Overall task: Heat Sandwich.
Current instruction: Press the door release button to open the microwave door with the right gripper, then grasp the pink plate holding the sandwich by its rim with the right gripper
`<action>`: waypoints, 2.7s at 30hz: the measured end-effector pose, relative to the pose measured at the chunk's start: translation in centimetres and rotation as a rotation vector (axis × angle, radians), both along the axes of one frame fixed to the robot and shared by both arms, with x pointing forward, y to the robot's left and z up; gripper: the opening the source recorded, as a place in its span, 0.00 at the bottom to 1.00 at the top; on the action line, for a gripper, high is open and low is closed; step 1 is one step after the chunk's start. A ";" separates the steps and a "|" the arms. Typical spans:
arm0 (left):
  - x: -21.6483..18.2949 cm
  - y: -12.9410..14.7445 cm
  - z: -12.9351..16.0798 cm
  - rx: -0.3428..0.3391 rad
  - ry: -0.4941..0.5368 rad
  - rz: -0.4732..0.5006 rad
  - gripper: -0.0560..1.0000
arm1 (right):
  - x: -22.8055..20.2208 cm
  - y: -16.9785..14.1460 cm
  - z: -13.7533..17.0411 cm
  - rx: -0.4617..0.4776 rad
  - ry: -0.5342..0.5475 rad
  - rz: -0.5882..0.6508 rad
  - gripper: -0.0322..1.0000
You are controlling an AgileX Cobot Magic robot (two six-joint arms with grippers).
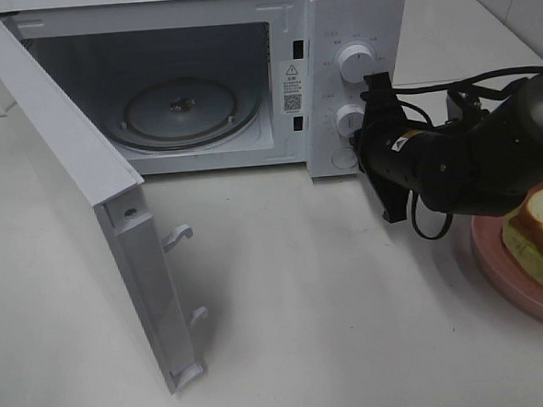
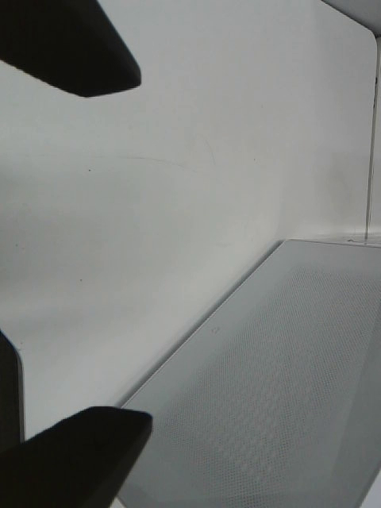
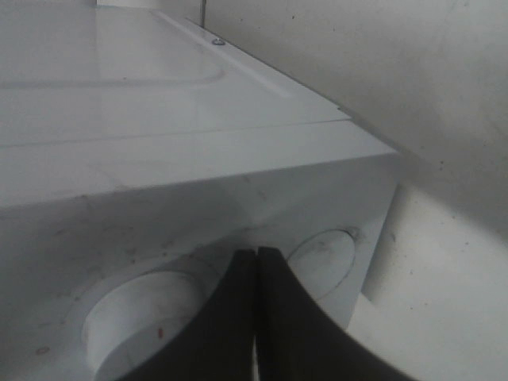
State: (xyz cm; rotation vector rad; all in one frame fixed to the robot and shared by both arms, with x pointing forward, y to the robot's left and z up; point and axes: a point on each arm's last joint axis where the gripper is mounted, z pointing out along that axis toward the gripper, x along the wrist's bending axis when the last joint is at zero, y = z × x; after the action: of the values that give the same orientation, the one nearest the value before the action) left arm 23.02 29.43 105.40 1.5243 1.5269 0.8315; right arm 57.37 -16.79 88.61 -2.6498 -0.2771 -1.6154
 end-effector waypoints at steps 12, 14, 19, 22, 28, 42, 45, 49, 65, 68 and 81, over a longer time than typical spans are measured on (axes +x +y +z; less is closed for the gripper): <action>0.0 0.0 0.0 0.000 0.000 0.000 0.99 | -3.3 -0.7 1.4 -0.048 0.052 0.110 0.03; 0.0 0.0 0.0 0.000 0.000 0.000 0.99 | -3.8 -0.7 1.7 -0.062 0.063 0.146 0.03; 0.0 0.0 0.0 0.000 0.000 0.000 0.99 | -4.8 -0.5 2.5 -0.118 0.110 0.248 0.03; 0.0 0.0 0.0 0.000 0.000 0.000 0.99 | -5.4 -0.4 3.1 -0.186 0.132 0.336 0.04; 0.0 0.0 0.0 0.000 0.000 0.000 0.99 | -6.7 -0.5 4.3 -0.341 0.179 0.500 0.05; 0.0 0.0 0.0 0.000 0.000 0.000 0.99 | -9.1 -1.8 7.4 -0.796 0.331 0.876 0.06; 0.0 0.0 0.0 0.000 0.000 0.000 0.99 | -9.5 -2.2 8.2 -0.926 0.361 1.016 0.07; 0.0 0.0 0.0 0.000 0.000 0.000 0.99 | -9.9 -2.6 8.7 -1.058 0.361 1.151 0.09; 0.0 0.0 0.0 0.000 0.000 0.000 0.99 | -11.4 -3.8 9.4 -1.204 0.533 1.425 0.59; 0.0 0.0 0.0 0.000 0.000 0.000 0.99 | -11.4 -3.8 9.4 -1.216 0.528 1.444 0.82; 0.0 0.0 0.0 0.000 0.000 0.000 0.99 | -10.4 -6.4 9.2 -1.180 0.586 1.376 0.99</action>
State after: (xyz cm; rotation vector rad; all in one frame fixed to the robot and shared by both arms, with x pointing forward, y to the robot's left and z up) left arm 23.02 29.43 105.40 1.5243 1.5269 0.8315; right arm 46.98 -23.18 97.83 -1.9310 -2.7112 -0.1170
